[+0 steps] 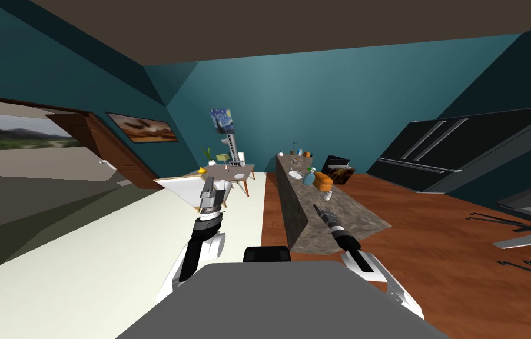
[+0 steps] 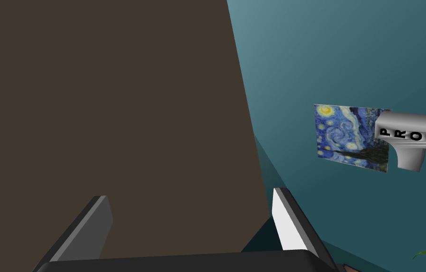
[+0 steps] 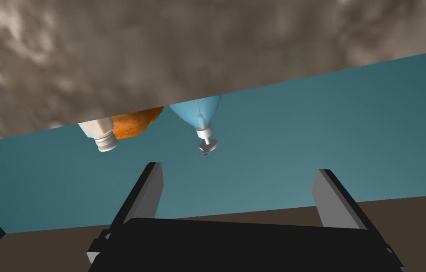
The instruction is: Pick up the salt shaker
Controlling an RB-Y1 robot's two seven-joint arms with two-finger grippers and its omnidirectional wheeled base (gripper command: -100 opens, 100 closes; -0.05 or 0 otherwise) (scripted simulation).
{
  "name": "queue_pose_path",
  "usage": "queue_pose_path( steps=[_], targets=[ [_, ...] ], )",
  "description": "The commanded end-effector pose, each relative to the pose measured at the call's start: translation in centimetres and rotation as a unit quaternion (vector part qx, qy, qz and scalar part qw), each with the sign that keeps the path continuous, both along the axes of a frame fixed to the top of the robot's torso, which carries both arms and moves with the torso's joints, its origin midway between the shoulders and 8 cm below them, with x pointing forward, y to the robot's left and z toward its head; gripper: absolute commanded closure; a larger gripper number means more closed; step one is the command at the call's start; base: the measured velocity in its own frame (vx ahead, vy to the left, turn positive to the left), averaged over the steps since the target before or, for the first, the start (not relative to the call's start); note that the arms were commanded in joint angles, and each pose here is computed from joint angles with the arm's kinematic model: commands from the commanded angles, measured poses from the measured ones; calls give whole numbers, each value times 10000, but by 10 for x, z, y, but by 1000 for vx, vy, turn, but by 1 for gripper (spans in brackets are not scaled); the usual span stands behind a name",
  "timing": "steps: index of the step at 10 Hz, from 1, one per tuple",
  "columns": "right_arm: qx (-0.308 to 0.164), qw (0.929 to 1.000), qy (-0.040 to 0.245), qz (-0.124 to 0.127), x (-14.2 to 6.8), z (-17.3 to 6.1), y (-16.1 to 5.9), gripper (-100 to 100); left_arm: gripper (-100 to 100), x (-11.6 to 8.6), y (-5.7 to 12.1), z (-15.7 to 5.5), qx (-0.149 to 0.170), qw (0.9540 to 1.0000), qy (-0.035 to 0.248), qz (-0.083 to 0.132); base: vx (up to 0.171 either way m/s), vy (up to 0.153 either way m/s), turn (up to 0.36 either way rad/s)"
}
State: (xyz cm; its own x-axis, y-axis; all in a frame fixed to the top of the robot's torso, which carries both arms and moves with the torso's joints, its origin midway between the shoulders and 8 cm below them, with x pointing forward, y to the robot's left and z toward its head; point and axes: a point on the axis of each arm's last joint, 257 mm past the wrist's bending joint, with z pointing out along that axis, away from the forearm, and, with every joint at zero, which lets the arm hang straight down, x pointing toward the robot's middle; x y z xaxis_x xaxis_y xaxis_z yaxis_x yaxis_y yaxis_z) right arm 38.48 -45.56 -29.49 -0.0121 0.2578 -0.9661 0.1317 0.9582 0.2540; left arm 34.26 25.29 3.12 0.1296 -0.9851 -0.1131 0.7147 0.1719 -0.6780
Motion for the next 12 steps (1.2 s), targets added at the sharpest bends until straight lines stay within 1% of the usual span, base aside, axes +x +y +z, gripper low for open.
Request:
queue_pose_path(
  steps=[1, 2, 4, 7, 9, 11, 12],
  targets=[
    [-324, 9991, 131, -225, -2, -2, -29, -100, 0, 0, 0, 0, 0, 10000, 0, 0, 93, 3, -17],
    [-324, 9991, 131, -225, -2, -2, -29, -100, 0, 0, 0, 0, 0, 10000, 0, 0, 68, 0, -6],
    [-650, 9962, 268, -511, -6, -5, -63, -100, 0, 0, 0, 0, 0, 10000, 0, 0, 68, -10, -12],
    [-1023, 9895, 444, -916, -13, -6, -107, -100, 0, 0, 0, 0, 0, 10000, 0, 0, 90, -20, -9],
    [-1212, 9845, 546, -1143, -18, -5, -131, -100, 0, 0, 0, 0, 1, 10000, 0, 0, 96, -40, -3],
    [-1361, 9798, 631, -1321, -22, -5, -150, -100, 0, 0, 0, 0, 0, 10000, 0, 0, 98, -22, 4],
    [-1466, 9763, 689, -1438, -24, -4, -162, -100, 0, 0, 0, 0, 0, 10000, 0, 0, 116, -9, 17]
  ],
)
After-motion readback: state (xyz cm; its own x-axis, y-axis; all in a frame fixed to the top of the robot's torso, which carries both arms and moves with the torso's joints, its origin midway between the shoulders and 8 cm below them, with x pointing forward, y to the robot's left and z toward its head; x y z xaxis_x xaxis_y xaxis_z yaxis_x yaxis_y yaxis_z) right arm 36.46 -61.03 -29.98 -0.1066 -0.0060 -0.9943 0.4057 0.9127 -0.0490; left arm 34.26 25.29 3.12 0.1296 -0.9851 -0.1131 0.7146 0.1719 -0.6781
